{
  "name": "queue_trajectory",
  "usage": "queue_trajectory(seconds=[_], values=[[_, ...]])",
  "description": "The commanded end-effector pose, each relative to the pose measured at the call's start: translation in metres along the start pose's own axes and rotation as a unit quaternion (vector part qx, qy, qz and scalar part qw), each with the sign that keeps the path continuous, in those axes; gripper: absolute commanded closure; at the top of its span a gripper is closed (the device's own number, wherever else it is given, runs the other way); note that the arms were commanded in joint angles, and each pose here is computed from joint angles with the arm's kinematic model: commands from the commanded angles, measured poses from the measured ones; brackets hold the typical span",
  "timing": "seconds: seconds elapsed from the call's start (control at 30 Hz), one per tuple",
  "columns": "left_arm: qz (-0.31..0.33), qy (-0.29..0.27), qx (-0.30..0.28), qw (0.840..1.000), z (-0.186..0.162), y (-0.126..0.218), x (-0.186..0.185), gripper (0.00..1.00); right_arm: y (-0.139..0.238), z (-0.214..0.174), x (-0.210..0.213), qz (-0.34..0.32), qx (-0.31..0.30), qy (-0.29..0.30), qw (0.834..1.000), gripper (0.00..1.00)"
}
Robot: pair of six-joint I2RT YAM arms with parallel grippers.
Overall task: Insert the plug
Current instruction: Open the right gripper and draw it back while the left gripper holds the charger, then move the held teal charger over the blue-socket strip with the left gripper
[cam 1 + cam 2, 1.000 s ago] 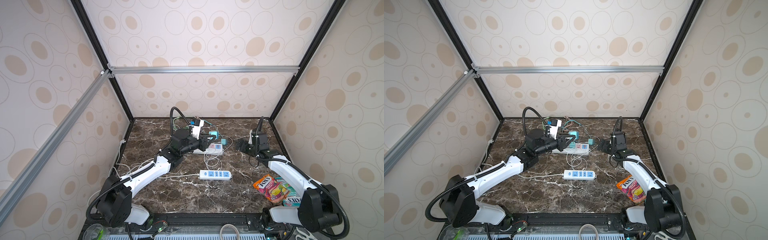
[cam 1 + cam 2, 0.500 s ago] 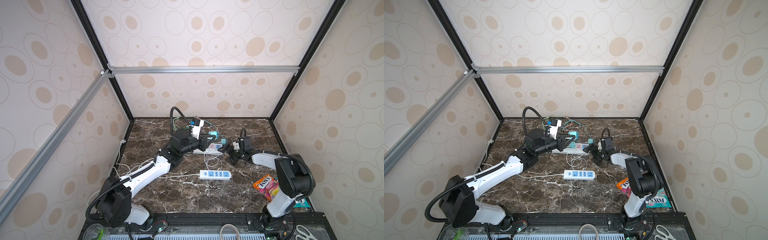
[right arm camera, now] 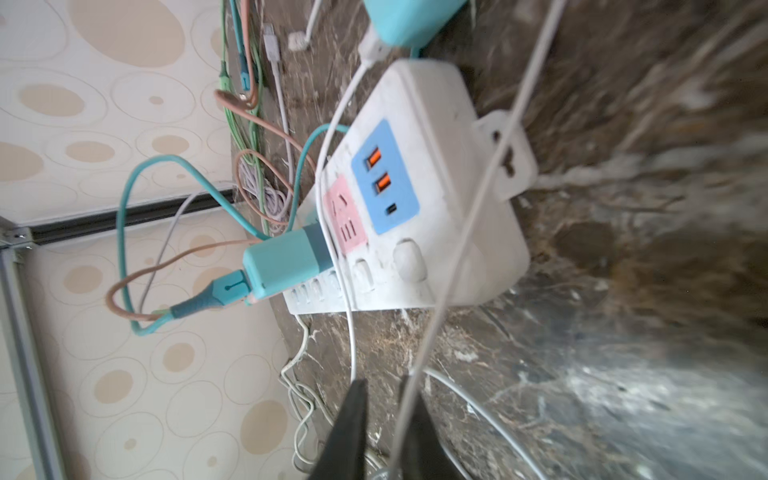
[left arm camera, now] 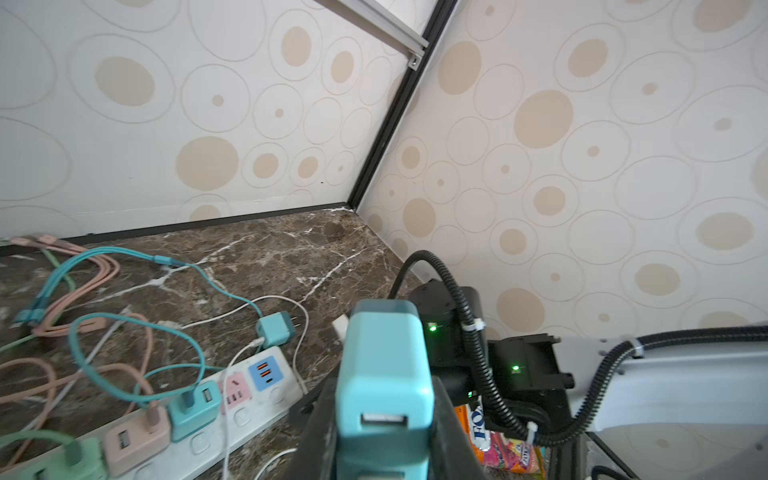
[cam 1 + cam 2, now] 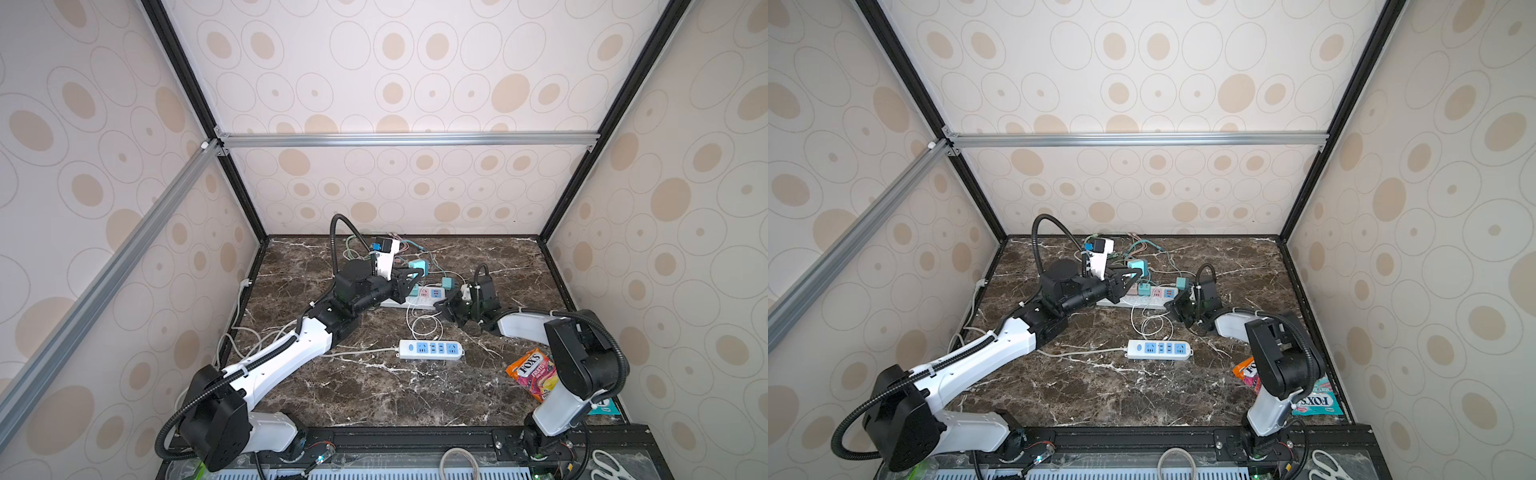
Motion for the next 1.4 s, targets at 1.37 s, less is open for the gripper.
queue_trajectory(seconds=[1.37], values=[[0.112,-0.218,0.191,0.950,-0.084,0.042,0.077,1.00,0.166,0.114,-0.036,-0.214,-0.284,0.167,0.919,0.78]])
Point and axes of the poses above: each gripper's point midway between its finger pads, its own y axis back along the fingers, its own x axis along the line the jaws close on, z = x × y, the point moved 6 cm from there along y, back along the fingers, and after that the axes turned 4 degrees about -y, right-handed, at the moved point
